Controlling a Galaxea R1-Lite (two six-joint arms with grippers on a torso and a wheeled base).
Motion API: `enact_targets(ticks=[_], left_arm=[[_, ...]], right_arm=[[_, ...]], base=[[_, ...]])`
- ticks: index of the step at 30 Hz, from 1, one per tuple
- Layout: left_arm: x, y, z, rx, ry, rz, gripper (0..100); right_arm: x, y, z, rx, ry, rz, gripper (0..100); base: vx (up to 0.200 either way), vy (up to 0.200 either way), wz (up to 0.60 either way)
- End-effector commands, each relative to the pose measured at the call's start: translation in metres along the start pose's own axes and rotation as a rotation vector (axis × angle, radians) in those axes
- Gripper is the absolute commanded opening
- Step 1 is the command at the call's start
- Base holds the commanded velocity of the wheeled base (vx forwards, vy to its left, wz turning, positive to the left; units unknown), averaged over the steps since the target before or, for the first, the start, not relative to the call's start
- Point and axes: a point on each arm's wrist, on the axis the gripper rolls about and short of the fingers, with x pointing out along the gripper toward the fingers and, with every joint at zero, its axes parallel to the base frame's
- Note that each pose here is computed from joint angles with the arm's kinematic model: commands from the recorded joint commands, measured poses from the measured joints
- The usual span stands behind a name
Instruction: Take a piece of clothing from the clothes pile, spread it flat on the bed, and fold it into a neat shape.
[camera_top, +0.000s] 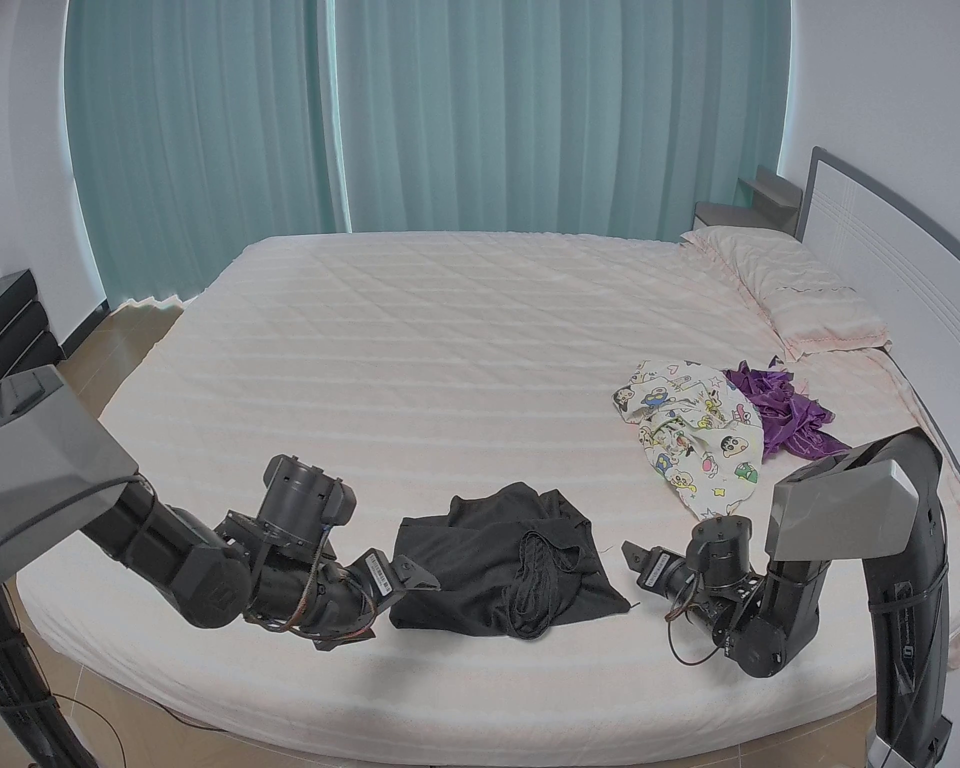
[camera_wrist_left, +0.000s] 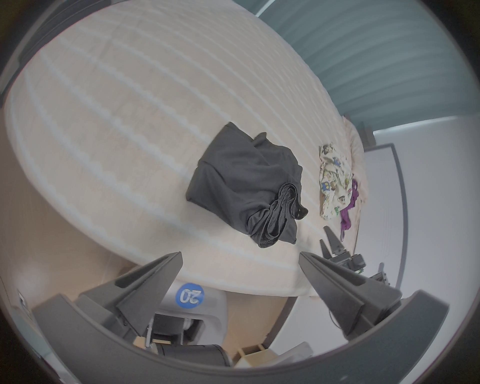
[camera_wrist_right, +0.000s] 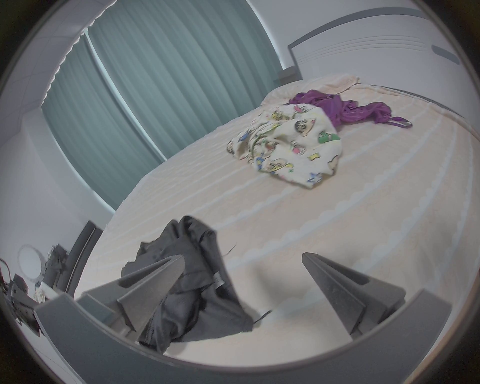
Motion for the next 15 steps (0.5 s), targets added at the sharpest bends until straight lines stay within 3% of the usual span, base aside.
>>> enact_targets(ticks=[1, 3, 9, 15], left_arm=[[-0.017, 0.019, -0.001, -0.086, -0.032, -0.036, 100], [-0.016, 0.025, 0.002, -0.096, -0.043, -0.068, 100], [-0.02, 0.041, 0.013, -0.139, -0.087, -0.115, 100], [-0.022, 0.051, 0.023, -0.177, -0.084, -0.121, 100]], right_arm=[[0.004, 0.045, 0.008, -0.037, 0.002, 0.108, 100], [0.006, 0.055, 0.005, -0.048, 0.016, 0.121, 100], [0.009, 0.072, 0.001, -0.081, 0.043, 0.143, 100], [0.009, 0.074, -0.004, -0.217, 0.076, 0.117, 100]], base=[[0.0, 0.0, 0.0], [0.0, 0.0, 0.0], [0.0, 0.2, 0.0], [0.0, 0.2, 0.0]])
